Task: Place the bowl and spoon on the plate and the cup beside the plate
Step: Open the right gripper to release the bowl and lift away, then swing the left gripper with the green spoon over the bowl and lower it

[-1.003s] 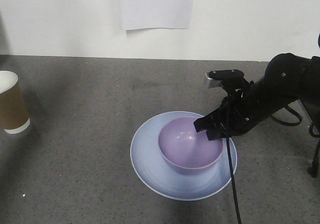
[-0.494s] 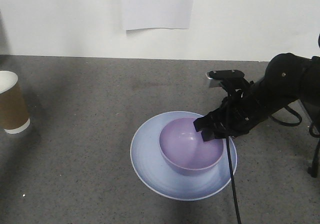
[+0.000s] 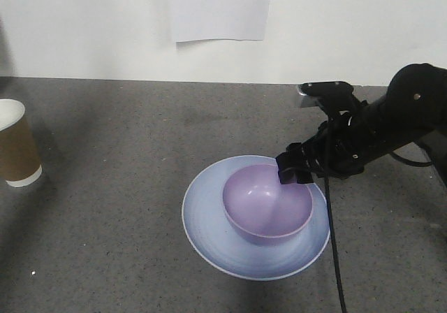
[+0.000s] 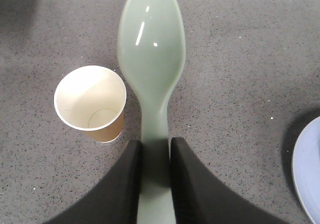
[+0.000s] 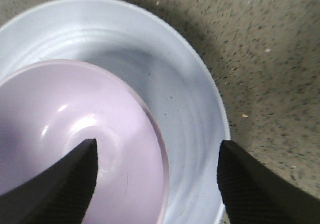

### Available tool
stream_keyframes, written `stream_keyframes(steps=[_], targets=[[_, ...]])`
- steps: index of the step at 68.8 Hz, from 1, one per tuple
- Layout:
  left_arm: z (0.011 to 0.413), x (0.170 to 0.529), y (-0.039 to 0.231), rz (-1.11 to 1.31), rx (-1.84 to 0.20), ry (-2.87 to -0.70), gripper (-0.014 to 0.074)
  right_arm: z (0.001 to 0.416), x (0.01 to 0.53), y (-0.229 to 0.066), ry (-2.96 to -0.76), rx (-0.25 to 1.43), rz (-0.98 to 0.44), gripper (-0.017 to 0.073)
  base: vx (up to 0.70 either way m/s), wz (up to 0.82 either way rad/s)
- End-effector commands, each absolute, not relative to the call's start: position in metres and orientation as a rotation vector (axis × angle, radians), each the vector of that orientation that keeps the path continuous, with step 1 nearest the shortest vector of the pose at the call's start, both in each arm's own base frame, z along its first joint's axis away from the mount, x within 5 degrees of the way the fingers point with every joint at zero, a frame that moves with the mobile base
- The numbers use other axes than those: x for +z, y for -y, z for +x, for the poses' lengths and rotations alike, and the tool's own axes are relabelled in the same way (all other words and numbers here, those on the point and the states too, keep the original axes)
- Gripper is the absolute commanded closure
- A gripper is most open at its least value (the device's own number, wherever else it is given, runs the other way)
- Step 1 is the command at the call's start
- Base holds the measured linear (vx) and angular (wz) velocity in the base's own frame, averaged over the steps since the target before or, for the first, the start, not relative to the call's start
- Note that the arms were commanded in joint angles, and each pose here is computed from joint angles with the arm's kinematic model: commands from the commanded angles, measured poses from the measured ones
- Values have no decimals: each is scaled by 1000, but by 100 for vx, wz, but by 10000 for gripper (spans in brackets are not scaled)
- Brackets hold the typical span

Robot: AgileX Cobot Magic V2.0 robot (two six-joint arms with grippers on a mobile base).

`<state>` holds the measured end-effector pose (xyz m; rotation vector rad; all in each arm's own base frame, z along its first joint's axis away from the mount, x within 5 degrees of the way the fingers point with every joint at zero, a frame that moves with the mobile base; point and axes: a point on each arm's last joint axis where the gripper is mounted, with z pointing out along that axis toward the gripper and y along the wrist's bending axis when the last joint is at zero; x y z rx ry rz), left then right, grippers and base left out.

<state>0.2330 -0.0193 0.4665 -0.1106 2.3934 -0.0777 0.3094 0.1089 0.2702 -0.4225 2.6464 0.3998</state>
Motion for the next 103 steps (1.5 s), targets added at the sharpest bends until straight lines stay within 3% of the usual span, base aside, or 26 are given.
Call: stream_keyframes(steps=[1,37,62,87,103], targets=[[226,482,20,-101,-98,-2298,600,302,305,-103,-2520,374,-397,58,0,0],[226,482,21,-99,-105,-2299,600,205,400,-60,-2313,190,-297,58,0,0],[226,482,24,-4,-111,-2301,600,150,430,-40,-2194,146,-256,58,0,0],[231,476,61,421,-402,-2290,601,151,428,-40,-2206,144,-257,58,0,0],[247,451,114,669,-497,-2348,601,151,428,-40,-2206,146,-257,58,0,0]])
